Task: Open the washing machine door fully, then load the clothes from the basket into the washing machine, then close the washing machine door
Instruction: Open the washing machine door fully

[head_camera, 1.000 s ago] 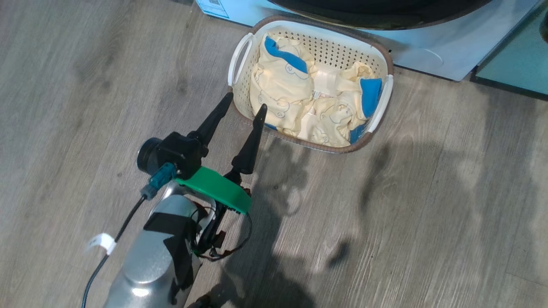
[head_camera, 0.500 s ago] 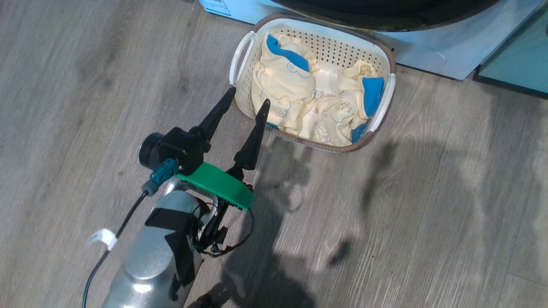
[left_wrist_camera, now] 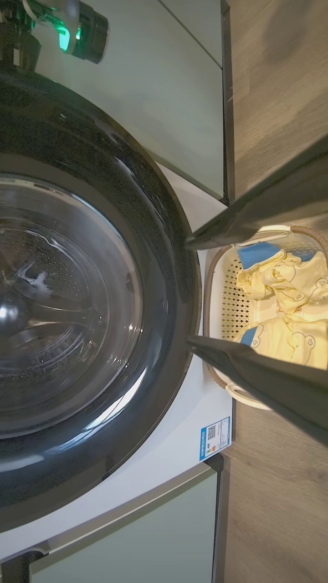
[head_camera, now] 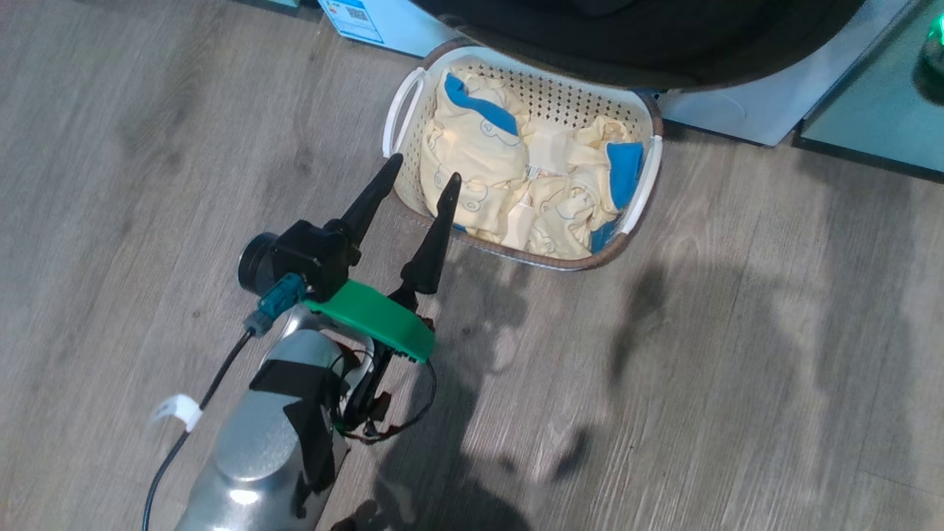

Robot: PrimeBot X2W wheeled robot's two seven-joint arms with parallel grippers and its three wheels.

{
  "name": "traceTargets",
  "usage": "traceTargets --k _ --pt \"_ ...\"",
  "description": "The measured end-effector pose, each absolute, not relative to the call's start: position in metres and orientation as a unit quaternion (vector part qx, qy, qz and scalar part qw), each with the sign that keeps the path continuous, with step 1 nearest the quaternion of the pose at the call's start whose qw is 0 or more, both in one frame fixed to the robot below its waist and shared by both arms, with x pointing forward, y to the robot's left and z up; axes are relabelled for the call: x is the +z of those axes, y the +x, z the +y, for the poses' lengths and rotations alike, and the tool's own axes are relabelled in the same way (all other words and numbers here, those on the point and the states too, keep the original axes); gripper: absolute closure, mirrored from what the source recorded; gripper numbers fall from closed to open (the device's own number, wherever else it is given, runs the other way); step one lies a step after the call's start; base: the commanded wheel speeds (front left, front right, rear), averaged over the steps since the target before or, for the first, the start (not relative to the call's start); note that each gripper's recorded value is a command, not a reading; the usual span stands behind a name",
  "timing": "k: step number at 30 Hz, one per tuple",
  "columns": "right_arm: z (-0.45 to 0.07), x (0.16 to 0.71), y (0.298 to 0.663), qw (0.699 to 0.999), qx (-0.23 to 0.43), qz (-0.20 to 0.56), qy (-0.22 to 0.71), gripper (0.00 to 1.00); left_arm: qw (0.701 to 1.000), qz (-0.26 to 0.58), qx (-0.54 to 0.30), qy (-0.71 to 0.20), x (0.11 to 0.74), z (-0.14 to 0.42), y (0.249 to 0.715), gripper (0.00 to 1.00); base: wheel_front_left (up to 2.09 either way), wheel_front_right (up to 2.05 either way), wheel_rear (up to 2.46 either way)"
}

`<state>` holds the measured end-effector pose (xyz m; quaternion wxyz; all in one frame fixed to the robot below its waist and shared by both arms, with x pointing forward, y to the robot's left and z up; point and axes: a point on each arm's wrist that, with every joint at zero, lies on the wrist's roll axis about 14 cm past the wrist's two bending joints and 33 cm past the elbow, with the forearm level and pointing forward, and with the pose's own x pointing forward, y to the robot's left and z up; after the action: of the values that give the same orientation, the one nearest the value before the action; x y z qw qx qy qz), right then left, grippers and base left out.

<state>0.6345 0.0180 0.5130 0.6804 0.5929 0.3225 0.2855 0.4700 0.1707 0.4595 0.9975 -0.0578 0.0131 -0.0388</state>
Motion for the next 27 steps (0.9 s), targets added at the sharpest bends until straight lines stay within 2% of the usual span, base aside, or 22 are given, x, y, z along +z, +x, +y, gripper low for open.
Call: traceTargets --k 27 --pt "0.055 0.518 0.522 0.624 0.389 0.395 0.551 1.00 0.997 -0.011 -0.043 -0.058 0.486 0.166 0.453 0.00 0.00 0.00 0.00"
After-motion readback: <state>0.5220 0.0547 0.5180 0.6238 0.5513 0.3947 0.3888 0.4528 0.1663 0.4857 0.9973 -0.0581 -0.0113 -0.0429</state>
